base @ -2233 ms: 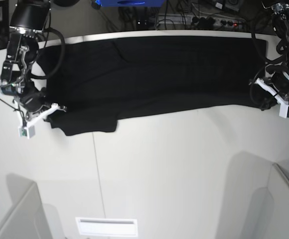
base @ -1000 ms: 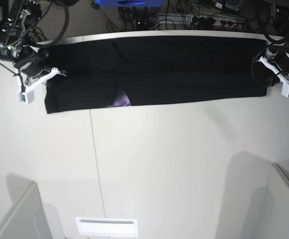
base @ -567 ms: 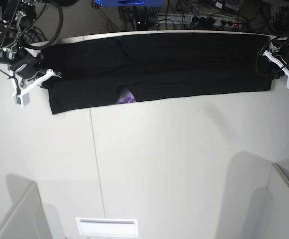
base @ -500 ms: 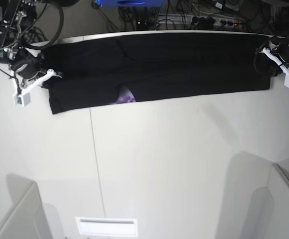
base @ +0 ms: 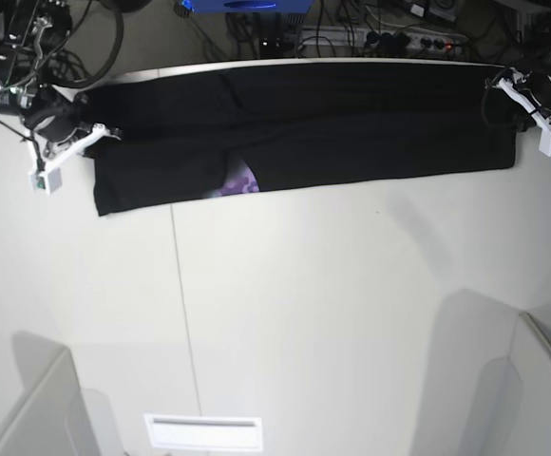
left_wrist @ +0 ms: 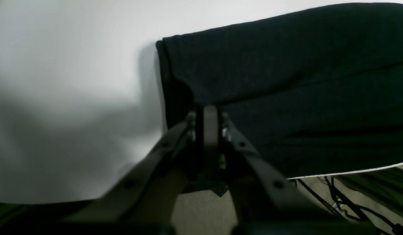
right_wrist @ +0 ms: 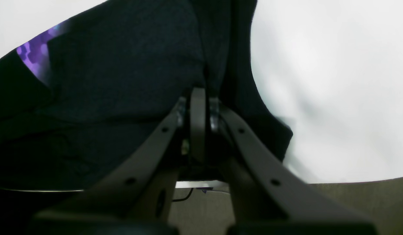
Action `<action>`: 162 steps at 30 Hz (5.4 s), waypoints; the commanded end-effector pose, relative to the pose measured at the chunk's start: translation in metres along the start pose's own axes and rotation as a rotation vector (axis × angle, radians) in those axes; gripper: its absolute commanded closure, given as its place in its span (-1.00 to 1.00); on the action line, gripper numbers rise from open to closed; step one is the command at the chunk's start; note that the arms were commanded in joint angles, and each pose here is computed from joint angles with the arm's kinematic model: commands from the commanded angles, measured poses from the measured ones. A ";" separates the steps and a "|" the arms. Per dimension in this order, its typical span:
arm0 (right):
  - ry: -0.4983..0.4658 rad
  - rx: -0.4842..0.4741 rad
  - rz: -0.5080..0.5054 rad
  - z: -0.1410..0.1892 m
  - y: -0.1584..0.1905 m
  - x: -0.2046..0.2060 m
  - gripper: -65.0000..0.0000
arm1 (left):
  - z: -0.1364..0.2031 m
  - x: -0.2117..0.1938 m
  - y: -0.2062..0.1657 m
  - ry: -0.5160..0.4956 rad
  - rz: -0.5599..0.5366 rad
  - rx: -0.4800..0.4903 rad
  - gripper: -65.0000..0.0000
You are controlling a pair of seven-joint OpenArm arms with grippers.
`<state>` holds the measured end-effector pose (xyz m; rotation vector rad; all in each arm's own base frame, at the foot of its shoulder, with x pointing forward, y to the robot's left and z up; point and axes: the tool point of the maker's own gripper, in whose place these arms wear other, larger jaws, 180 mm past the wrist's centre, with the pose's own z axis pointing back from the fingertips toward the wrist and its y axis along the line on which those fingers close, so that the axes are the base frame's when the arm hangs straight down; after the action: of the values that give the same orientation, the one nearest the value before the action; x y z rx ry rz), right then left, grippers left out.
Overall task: Fold the T-shirt properly
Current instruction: 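Lower the folded edge, release, and reposition both grippers along the fold, then grasp the strip end with the left gripper, right gripper holding other end, then fold the strip end with the left gripper toward the right gripper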
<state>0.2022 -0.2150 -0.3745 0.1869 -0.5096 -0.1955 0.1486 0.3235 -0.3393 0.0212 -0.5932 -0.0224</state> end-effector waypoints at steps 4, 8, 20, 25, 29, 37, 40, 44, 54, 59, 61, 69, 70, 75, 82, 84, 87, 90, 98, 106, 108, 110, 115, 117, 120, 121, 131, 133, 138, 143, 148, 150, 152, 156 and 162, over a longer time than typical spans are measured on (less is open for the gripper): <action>-0.026 -0.006 0.002 0.004 -0.002 0.006 1.00 | 0.003 0.007 0.002 -0.020 -0.014 0.008 1.00; -0.012 -0.009 0.001 0.004 -0.004 0.001 1.00 | 0.004 0.007 0.004 -0.022 -0.012 0.013 0.41; -0.105 -0.028 0.000 0.015 -0.014 0.015 0.52 | 0.016 0.016 0.025 -0.095 0.066 0.085 -0.24; -0.146 0.060 0.103 0.011 0.006 0.030 1.00 | -0.005 0.015 0.009 -0.094 0.113 0.030 1.00; -0.106 0.095 0.064 -0.009 0.011 0.029 1.00 | -0.034 0.000 0.000 -0.024 0.121 0.005 1.00; -0.028 0.063 0.030 -0.060 -0.006 0.029 1.00 | -0.074 -0.025 -0.003 0.094 0.097 0.096 1.00; -0.008 -0.013 0.036 -0.077 -0.024 0.032 1.00 | -0.090 -0.020 -0.009 0.114 0.079 0.092 1.00; -0.003 -0.056 0.020 -0.094 -0.038 0.045 1.00 | -0.110 -0.008 -0.018 0.118 0.080 0.060 1.00; -0.043 -0.097 0.043 -0.098 -0.047 0.084 1.00 | -0.110 0.052 -0.021 -0.021 0.084 0.057 1.00; -0.121 -0.080 0.100 -0.072 -0.020 0.110 1.00 | -0.088 0.078 -0.019 -0.085 0.048 0.087 1.00; -0.166 -0.080 0.128 -0.057 -0.010 0.123 1.00 | -0.072 0.094 -0.014 -0.126 0.070 0.099 1.00; -0.302 -0.065 0.205 0.001 0.034 0.146 1.00 | -0.011 0.119 0.008 -0.318 0.285 -0.004 1.00; -0.310 -0.065 0.209 0.004 0.037 0.146 1.00 | -0.007 0.117 0.014 -0.326 0.293 0.005 1.00; -0.296 -0.010 0.200 0.003 0.048 0.141 1.00 | -0.001 0.101 0.027 -0.311 0.318 0.040 -0.32; -0.285 0.053 0.184 0.001 0.057 0.132 1.00 | -0.040 0.079 0.028 -0.246 0.394 -0.023 -0.98; -0.279 0.052 0.183 0.000 0.057 0.129 1.00 | -0.057 0.073 0.021 -0.211 0.394 -0.059 -0.96; -0.270 0.050 0.182 -0.001 0.056 0.126 1.00 | -0.073 0.067 0.012 -0.211 0.383 -0.087 -0.90; -0.263 0.049 0.182 -0.002 0.055 0.122 1.00 | -0.088 0.062 0.001 -0.197 0.382 -0.118 -0.84; -0.250 0.043 0.183 -0.003 0.052 0.116 1.00 | -0.112 0.032 -0.003 -0.103 0.449 -0.143 -0.82; -0.250 0.046 0.182 -0.003 0.053 0.116 1.00 | -0.124 0.026 -0.015 -0.060 0.452 -0.176 -0.23; -0.251 0.045 0.180 -0.003 0.053 0.116 1.00 | -0.124 0.024 -0.016 -0.055 0.450 -0.178 0.12; -0.251 0.045 0.180 -0.003 0.053 0.116 1.00 | -0.124 0.024 -0.016 -0.056 0.451 -0.177 0.38; -0.251 0.044 0.179 -0.003 0.052 0.116 1.00 | -0.124 0.027 -0.010 -0.060 0.452 -0.169 1.00; -0.251 0.044 0.179 -0.003 0.052 0.116 1.00 | -0.124 0.029 -0.002 -0.059 0.446 -0.156 1.00; -0.251 0.041 0.175 -0.002 0.051 0.116 1.00 | -0.121 0.037 0.008 -0.070 0.430 -0.141 1.00; -0.251 0.040 0.174 -0.002 0.050 0.116 1.00 | -0.119 0.040 0.012 -0.075 0.422 -0.133 1.00; -0.251 0.040 0.174 -0.002 0.050 0.116 1.00 | -0.077 0.068 0.034 -0.197 0.342 -0.054 1.00; -0.250 0.040 0.174 -0.003 0.050 0.116 1.00 | -0.073 0.067 0.021 -0.190 0.294 -0.069 1.00; -0.250 0.041 0.173 -0.003 0.050 0.116 1.00 | -0.064 0.065 -0.016 -0.188 0.207 -0.119 1.00; -0.248 0.041 0.172 -0.003 0.050 0.116 1.00 | -0.050 0.078 -0.057 -0.248 0.168 -0.179 1.00; -0.246 0.044 0.172 -0.004 0.051 0.115 1.00 | -0.059 0.078 -0.109 -0.218 0.138 -0.291 1.00; -0.247 0.043 0.171 -0.004 0.051 0.115 1.00 | -0.064 0.076 -0.126 -0.200 0.154 -0.321 1.00; -0.247 0.042 0.170 -0.004 0.050 0.115 1.00 | -0.066 0.076 -0.141 -0.192 0.161 -0.354 1.00; -0.248 0.041 0.168 -0.004 0.050 0.115 1.00 | -0.069 0.080 -0.164 -0.197 0.172 -0.408 1.00; -0.248 0.041 0.168 -0.004 0.050 0.115 1.00 | -0.072 0.080 -0.189 -0.179 0.194 -0.456 1.00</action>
<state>0.3009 -0.1911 -0.3261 0.1618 -0.7191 -0.0473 0.2454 0.1348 -0.3703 -0.4686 -0.7117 0.0416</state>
